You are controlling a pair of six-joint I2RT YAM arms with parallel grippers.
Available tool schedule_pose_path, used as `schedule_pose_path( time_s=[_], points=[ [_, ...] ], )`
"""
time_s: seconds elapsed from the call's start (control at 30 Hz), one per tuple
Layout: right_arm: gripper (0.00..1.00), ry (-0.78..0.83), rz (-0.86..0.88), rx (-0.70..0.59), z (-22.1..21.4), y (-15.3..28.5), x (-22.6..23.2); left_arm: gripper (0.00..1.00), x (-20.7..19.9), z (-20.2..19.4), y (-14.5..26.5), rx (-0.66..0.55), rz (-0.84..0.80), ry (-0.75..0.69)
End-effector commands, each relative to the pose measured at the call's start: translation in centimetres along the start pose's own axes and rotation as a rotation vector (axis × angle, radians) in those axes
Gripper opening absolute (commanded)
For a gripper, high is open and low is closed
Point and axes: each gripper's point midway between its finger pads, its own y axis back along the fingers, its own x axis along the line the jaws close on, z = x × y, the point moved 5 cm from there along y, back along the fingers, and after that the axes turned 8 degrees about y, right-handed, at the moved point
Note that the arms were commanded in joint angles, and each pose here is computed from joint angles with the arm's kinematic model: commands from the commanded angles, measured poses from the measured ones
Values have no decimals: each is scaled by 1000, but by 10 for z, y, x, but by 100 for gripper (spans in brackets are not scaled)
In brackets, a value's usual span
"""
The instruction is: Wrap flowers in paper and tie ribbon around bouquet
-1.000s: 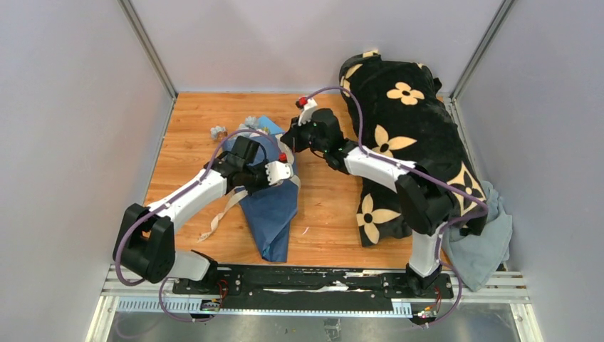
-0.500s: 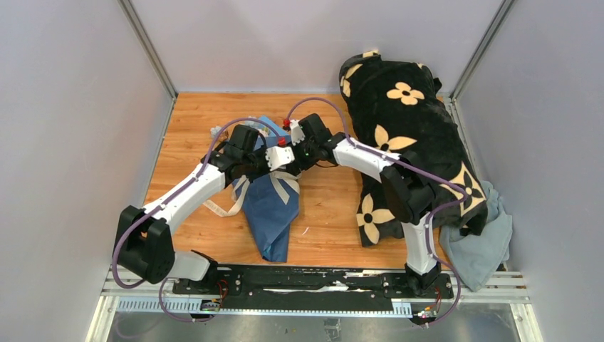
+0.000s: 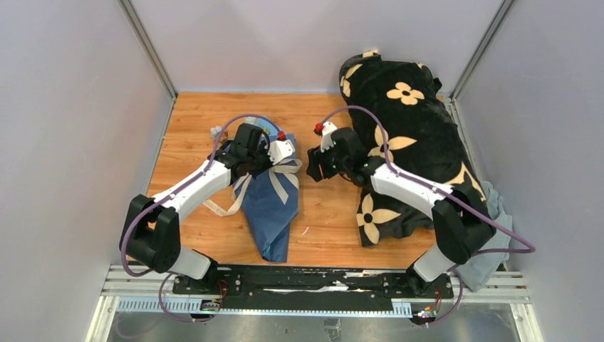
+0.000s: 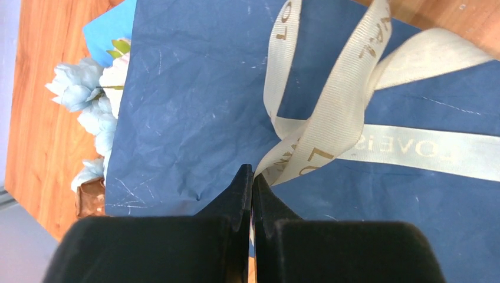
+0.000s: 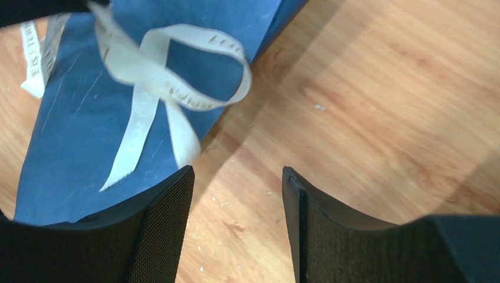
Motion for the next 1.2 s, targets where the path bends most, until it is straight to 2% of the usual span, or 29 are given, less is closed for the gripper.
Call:
schedule_pose_path(
  time_s=[0.0, 0.1, 0.3, 0.47, 0.77, 0.9, 1.07, 1.17],
  points=[
    [60, 65, 143, -303, 13, -8, 49, 0, 7, 0, -10, 9, 58, 46],
    [62, 160, 196, -379, 11, -26, 85, 0, 10, -1, -16, 18, 62, 69],
    [64, 105, 173, -456, 17, -61, 98, 0, 12, -4, -24, 32, 50, 104],
    [63, 122, 96, -409, 4, -84, 92, 0, 13, -6, -27, 35, 36, 129],
    [51, 141, 71, -348, -8, -103, 100, 0, 21, -8, -35, 65, 45, 189],
    [48, 129, 31, -393, -1, -92, 98, 0, 21, -8, -36, 67, 41, 200],
    [51, 125, -19, -491, 8, -41, 90, 0, 22, -12, -37, 74, 42, 207],
    [51, 137, 9, -486, 1, -33, 92, 0, 20, -13, -38, 73, 21, 213]
  ],
)
